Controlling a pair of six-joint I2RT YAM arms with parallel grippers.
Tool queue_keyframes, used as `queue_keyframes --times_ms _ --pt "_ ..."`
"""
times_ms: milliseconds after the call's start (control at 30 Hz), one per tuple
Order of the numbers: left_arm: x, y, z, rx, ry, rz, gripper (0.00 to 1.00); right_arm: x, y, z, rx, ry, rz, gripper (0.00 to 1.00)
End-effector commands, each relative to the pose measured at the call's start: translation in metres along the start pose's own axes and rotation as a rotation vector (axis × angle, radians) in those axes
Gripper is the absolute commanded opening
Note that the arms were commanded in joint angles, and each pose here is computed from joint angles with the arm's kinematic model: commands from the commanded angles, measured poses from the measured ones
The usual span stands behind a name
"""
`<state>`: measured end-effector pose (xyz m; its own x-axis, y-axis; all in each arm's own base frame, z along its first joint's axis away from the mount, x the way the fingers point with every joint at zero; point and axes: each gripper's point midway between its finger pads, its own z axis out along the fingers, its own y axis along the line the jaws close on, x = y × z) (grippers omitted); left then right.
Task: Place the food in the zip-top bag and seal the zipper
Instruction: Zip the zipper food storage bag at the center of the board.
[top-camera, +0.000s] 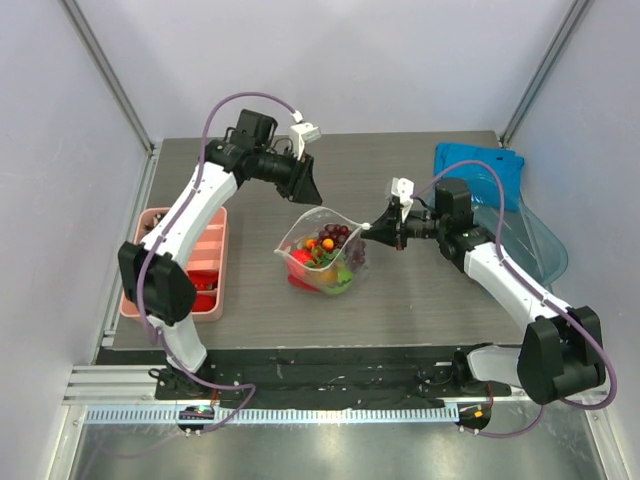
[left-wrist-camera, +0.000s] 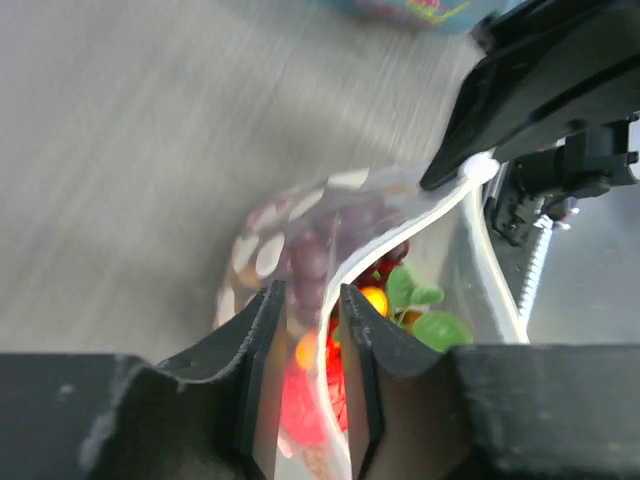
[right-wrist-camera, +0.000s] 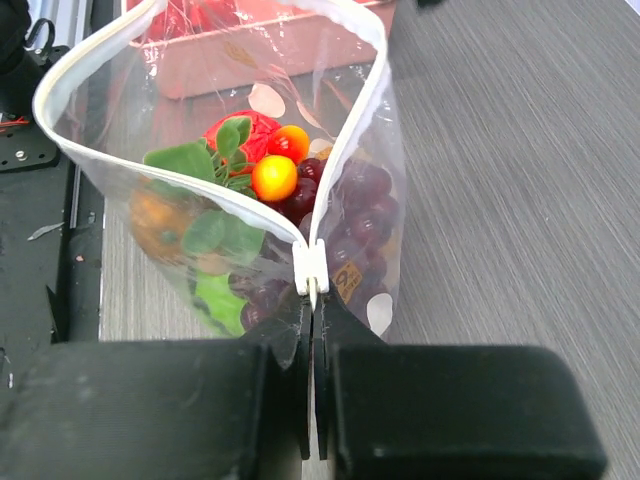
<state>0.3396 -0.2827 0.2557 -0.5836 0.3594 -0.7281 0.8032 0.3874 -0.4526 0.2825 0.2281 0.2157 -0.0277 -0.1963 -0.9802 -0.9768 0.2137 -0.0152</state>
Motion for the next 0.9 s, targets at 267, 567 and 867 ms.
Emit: queue_keyframes --times_ms 267,567,867 --pt "-0.021 -0.099 0.007 0.077 -0.097 0.615 0.42 -0.025 0.027 -0.018 -0.004 -0.026 -0.001 0.01" --pt "-0.011 -0.119 0.039 0.134 -0.078 0.672 0.42 -0.027 0.037 -0.023 0.018 -0.031 0.067 0.01" --pt "-0.005 -0.134 0.067 0.188 -0.050 0.700 0.42 -0.028 0.037 -0.022 0.026 -0.028 0.073 0.01"
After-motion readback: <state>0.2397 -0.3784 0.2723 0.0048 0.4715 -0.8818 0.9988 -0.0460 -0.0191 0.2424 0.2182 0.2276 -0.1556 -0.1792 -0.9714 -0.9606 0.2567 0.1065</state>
